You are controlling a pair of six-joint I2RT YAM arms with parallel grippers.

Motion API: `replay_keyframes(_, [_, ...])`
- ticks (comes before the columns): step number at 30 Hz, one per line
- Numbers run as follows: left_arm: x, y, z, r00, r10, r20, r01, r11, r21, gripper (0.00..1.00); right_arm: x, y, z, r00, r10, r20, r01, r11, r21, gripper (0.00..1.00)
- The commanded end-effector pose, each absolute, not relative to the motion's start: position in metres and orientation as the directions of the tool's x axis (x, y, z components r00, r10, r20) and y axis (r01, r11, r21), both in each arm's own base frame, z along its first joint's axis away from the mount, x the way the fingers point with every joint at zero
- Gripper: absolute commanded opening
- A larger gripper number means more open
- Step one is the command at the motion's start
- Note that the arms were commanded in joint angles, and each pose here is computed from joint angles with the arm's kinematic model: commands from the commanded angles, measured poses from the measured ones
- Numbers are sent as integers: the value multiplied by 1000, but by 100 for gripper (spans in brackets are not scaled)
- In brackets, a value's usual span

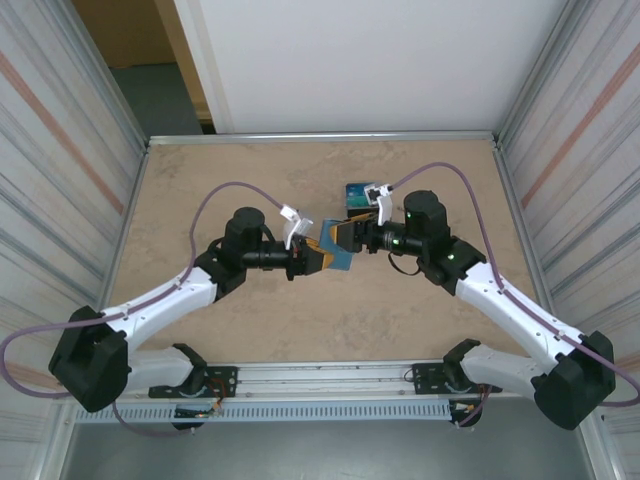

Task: Take the credit cards out of the card holder

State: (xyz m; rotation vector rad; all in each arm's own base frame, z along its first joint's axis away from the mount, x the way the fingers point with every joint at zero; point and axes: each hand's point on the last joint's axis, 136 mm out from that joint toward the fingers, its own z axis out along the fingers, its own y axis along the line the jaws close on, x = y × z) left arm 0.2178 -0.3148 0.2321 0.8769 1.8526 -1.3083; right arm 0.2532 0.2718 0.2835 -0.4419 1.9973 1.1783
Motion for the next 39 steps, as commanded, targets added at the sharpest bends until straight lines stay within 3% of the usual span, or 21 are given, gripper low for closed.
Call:
replay_keyframes(1, [238,-303,237,-494,94,-864,813,402,-421,1,265,263,292,-628,116,-769,-576,595,560,67])
replay_keyframes(5, [262,-283,225,-510,59,-858,722,572,-389,0,278,252,275,-650,145,-746,-458,709,536,67])
replay_keyframes(10, [272,-275,225,-504,26,-863,680,628,-378,0,281,259,270,-667,146,-730,-404,752,520,62])
replay_keyframes(24, [284,-264,226,-522,-50,-851,631,649,-425,0,287,291,260,-749,139,-647,-320,780,538,51])
replay_keyframes(39, [286,-264,226,-525,-53,-850,632,645,-430,0,293,321,247,-789,83,-609,-349,755,555,43])
